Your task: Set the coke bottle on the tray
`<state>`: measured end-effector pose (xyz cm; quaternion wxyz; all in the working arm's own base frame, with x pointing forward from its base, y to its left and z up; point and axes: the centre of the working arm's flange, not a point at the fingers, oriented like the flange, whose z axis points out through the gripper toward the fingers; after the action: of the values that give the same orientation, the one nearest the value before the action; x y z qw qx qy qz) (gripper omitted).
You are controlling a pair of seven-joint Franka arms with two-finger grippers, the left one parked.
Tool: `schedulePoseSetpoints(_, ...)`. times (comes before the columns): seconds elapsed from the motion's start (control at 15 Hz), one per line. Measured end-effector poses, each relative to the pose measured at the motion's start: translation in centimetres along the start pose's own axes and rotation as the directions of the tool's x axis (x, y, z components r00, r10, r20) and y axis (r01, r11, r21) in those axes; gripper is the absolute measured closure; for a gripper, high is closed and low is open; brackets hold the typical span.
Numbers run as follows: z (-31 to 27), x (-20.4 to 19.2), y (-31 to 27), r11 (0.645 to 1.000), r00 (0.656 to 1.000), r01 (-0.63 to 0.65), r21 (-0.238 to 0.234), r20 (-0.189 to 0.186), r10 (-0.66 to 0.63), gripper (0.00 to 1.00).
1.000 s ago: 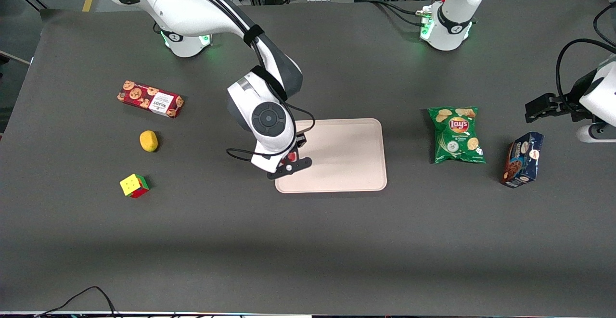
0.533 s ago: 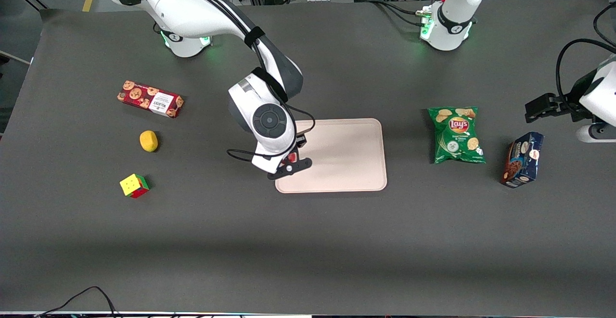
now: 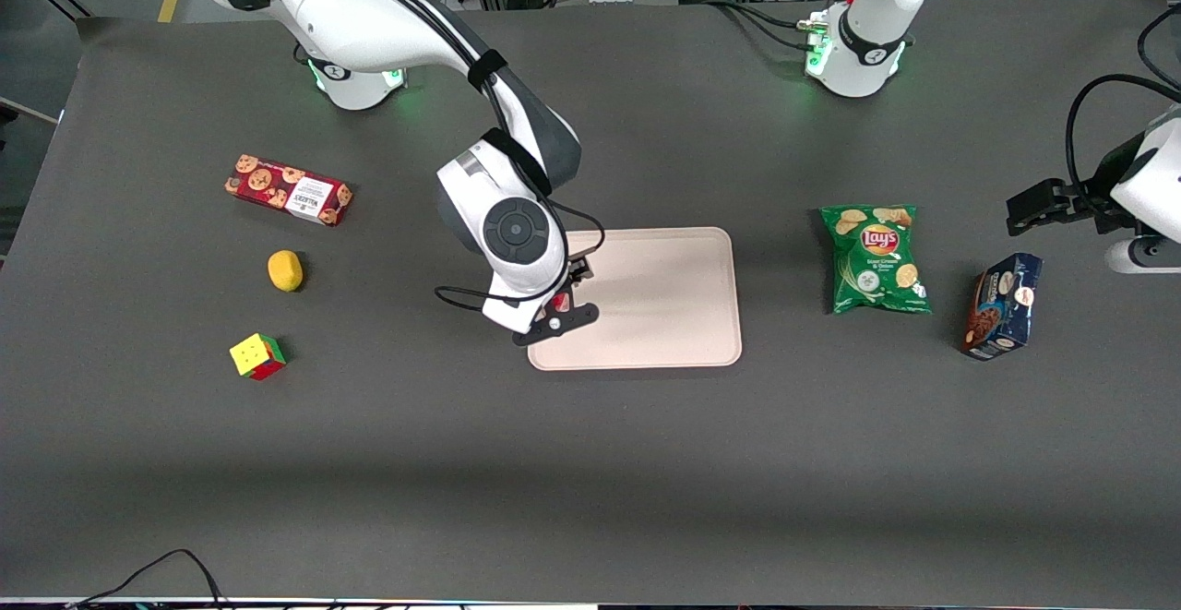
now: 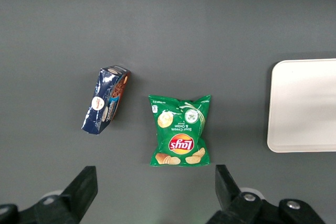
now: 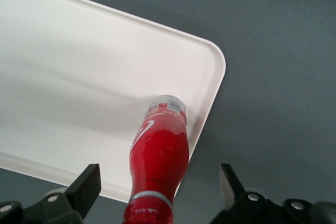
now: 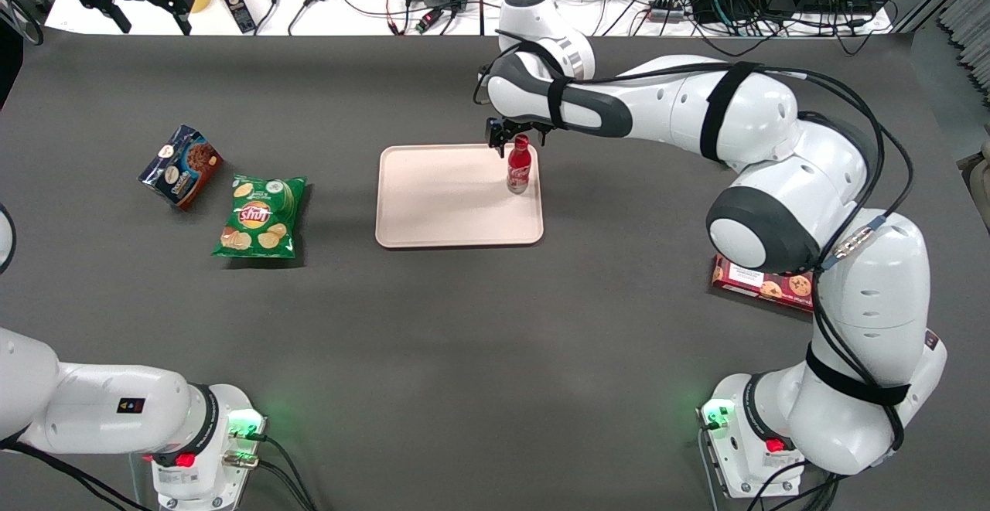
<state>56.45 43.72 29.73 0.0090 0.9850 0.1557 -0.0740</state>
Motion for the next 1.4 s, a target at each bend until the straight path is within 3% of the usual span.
schedulePoseSetpoints(0.2, -1.6, 0.4, 0.5, 1.000, 1.000, -0.008, 0.011, -0.029, 0.008, 0.00)
schedulePoseSetpoints(0.47, -13.4, -0.4, 3.4, 0.997, 0.982, -0.037, 0.067, -0.185, 0.049, 0.00)
schedulePoseSetpoints(0.67, -22.7, -3.5, 9.8, 0.990, 0.965, -0.108, 0.094, -0.228, 0.127, 0.00)
schedulePoseSetpoints(1.07, -32.4, -11.1, 21.2, 0.960, 0.943, -0.254, 0.114, -0.193, 0.273, 0.00)
schedulePoseSetpoints(1.2, -32.6, -13.0, 24.4, 0.945, 0.929, -0.303, 0.121, -0.181, 0.321, 0.00)
schedulePoseSetpoints(1.4, -30.7, -14.7, 29.4, 0.915, 0.907, -0.384, 0.123, -0.133, 0.399, 0.00)
